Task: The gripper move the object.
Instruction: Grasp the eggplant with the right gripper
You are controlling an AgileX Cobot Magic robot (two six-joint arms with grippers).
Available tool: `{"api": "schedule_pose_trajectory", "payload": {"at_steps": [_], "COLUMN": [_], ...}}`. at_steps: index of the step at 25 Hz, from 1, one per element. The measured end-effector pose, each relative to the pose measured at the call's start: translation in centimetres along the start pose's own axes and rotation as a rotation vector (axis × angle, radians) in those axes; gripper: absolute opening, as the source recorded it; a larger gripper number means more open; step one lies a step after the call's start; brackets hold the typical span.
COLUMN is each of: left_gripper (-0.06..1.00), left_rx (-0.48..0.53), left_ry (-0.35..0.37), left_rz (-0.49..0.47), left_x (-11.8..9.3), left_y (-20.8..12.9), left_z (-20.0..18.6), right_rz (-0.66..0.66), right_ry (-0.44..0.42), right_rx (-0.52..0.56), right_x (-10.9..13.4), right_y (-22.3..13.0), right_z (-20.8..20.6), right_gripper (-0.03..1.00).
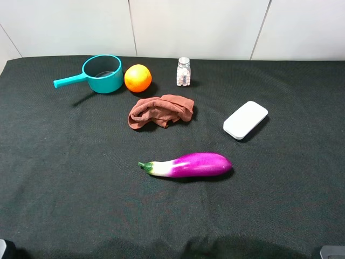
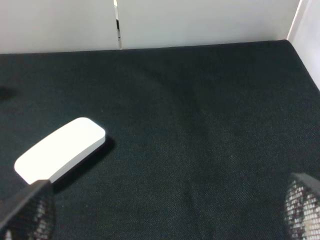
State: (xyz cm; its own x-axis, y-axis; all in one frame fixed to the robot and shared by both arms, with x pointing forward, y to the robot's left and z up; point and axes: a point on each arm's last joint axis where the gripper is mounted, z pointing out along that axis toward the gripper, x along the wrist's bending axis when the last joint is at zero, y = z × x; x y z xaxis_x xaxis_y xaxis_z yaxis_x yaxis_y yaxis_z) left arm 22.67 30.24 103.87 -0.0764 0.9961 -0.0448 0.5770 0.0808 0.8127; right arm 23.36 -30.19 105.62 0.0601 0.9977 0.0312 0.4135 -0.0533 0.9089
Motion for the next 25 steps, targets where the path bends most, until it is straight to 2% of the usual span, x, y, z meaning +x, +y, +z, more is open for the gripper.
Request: {"api": "schedule_pose_trajectory", "payload": {"at_steps": [25], "left_gripper": [0.83], "left_rx": [0.0], "left_ry": [0.0], "left_rz": [0.001], "left_x": [0.0], "left_y": [0.0], "left_z": [0.0], "right_rz": [0.008], "right_ry": [0.013], "right_rx": [-0.008], "right_x": [0.12], "right_y": [0.08], "right_z": [0.0], "right_gripper": [0.69]}}
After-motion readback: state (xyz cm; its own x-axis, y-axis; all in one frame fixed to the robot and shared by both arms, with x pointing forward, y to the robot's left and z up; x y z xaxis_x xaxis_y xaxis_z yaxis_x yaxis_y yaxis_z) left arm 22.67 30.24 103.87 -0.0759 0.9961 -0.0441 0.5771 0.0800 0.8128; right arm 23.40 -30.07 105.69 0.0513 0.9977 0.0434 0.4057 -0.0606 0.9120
